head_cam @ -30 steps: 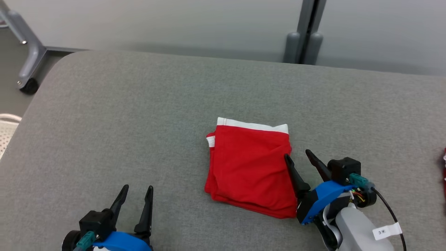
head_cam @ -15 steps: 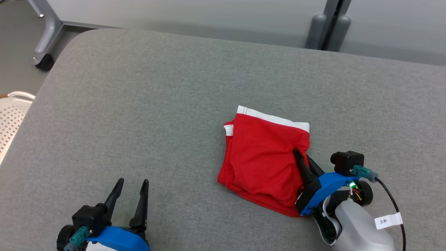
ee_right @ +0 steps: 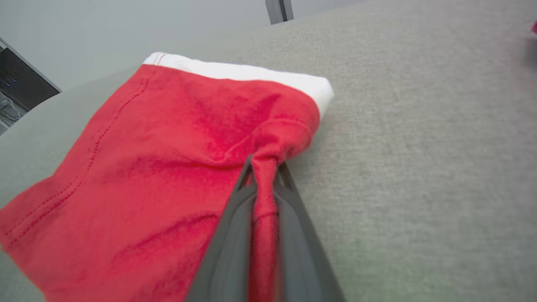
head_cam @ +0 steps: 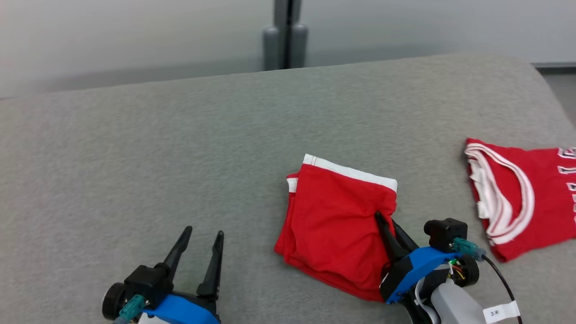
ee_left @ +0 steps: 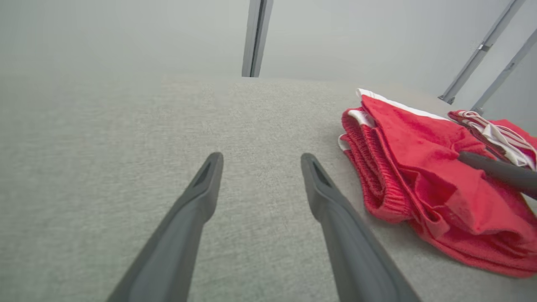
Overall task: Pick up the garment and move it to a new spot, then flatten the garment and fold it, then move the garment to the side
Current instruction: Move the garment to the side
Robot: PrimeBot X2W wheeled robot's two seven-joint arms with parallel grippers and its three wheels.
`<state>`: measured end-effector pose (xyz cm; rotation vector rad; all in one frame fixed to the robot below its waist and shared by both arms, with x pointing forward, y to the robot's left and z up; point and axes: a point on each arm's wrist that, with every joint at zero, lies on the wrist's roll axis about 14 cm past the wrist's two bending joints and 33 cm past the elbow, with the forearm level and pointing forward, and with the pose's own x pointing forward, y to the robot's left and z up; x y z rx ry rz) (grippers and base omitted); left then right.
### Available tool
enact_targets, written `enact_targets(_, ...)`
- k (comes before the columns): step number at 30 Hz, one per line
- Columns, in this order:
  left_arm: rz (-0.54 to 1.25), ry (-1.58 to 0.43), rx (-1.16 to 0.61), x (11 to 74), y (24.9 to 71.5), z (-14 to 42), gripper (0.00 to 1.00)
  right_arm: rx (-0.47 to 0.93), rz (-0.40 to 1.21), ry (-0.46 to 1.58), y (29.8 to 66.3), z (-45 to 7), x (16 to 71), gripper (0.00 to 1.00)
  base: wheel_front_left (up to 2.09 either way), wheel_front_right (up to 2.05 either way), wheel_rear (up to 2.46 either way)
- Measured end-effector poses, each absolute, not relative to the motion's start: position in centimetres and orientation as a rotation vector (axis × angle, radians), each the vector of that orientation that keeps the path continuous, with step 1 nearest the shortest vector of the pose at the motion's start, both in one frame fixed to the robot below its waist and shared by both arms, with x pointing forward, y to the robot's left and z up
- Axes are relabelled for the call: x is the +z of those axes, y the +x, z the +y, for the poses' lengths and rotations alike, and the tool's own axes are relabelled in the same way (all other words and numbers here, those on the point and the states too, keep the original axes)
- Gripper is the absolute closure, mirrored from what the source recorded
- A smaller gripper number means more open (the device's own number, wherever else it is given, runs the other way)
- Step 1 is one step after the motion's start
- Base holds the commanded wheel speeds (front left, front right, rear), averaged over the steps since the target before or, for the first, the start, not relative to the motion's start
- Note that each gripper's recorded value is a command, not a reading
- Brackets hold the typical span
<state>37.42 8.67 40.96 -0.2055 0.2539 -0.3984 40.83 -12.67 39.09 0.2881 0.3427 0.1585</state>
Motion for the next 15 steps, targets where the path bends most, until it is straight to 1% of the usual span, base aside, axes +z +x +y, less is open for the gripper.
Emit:
enact_targets(5,0.237,-0.222,-0.585,41.8,38.1,2.4,0.00,0.036,0.313,0.281,38.3,-17.2,39.8,1.00,0.00,0.00,0.00)
enact_targets(9,0.243,-0.233,-0.718,41.9,37.6,-1.8,0.00,-0.037,0.295,0.273,36.2,-19.7,40.2,1.00,0.00,0.00,0.00)
enact_targets(15,0.229,-0.227,-0.831,42.7,37.0,-5.0,0.00,-0.111,0.276,0.249,34.1,-22.2,40.9,1.00,0.00,0.00,0.00)
